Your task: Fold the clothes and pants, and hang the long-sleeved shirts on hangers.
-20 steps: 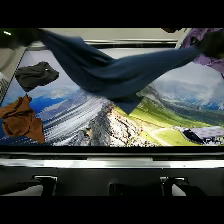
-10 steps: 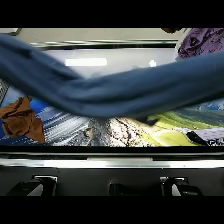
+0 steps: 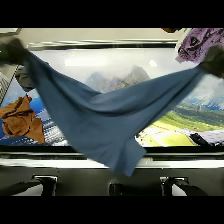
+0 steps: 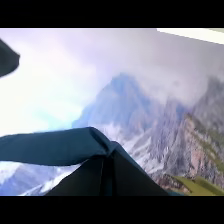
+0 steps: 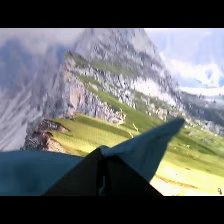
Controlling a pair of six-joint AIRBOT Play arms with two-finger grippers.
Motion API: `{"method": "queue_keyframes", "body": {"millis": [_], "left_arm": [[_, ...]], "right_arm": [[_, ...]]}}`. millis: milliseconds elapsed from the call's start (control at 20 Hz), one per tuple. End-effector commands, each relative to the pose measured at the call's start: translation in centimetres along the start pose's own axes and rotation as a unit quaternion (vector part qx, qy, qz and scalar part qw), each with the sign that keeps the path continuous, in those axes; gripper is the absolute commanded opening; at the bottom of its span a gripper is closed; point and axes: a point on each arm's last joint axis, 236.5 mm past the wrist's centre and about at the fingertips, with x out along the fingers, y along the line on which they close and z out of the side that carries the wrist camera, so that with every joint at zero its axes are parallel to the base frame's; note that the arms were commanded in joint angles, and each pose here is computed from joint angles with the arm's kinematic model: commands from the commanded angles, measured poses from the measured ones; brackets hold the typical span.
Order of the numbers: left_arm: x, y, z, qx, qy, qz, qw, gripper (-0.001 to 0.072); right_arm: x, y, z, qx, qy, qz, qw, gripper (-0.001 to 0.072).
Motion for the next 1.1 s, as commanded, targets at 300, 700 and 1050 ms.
{"method": "queue_keyframes", "body": {"millis": [300, 700, 1050], "left_arm": [[19.7, 3.7, -15.4, -0.149, 0.269, -0.017, 0.952, 0.0031], [3.9, 11.8, -10.6, -0.099, 0.233, 0.133, 0.958, 0.0623], [0.3, 2.2, -26.5, -0.220, 0.290, -0.011, 0.931, 0.0624]], "right_arm": [[22.9, -6.7, -8.2, 0.133, 0.230, -0.007, 0.964, 0.0028], [19.7, -8.1, -6.8, 0.090, 0.202, -0.053, 0.974, 0.0029], [18.3, -8.2, -7.3, 0.083, 0.215, -0.063, 0.971, 0.0029]]}}
